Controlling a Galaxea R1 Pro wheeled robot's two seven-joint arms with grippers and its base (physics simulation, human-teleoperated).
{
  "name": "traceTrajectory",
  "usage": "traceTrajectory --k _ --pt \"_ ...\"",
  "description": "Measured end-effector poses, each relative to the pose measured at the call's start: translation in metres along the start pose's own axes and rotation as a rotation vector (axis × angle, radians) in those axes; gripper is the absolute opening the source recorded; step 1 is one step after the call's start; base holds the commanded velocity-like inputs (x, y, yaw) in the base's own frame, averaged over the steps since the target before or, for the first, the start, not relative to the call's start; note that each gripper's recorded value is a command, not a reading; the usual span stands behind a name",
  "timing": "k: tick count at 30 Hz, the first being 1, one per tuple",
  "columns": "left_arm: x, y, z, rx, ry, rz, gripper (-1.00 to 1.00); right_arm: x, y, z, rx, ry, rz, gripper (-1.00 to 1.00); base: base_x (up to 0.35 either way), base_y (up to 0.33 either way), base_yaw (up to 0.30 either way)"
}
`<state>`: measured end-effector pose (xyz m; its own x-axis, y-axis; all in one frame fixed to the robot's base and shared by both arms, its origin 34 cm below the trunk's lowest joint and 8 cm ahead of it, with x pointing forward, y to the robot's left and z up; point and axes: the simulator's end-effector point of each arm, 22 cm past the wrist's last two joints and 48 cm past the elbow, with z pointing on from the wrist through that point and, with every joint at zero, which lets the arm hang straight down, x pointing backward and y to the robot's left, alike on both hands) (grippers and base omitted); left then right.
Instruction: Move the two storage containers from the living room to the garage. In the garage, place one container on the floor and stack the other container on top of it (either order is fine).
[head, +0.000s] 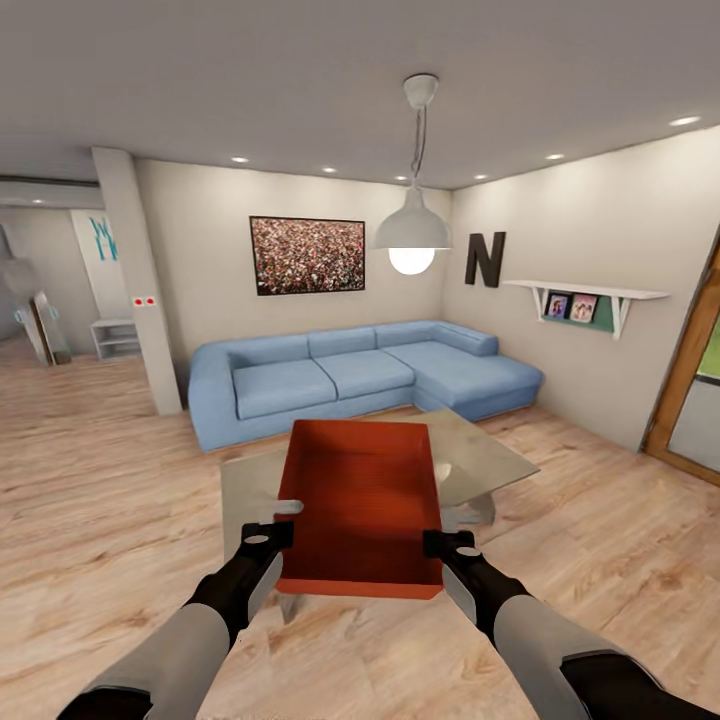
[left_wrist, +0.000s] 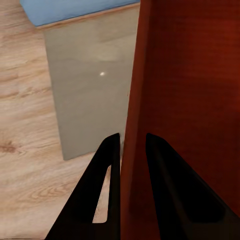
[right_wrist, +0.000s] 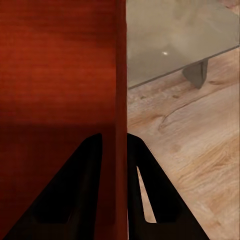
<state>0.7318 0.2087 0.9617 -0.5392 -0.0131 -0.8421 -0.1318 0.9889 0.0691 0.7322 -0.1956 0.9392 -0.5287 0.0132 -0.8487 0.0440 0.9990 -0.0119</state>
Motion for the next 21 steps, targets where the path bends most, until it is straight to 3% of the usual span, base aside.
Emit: traceTrajectory --k 21 --pt "0.0000 0.0000 0.0000 0.000 0.000 0.000 -1.00 0.0001 0.0000 0.0000 0.000 0.000 0.000 -1.00 0.000 0.000 0.300"
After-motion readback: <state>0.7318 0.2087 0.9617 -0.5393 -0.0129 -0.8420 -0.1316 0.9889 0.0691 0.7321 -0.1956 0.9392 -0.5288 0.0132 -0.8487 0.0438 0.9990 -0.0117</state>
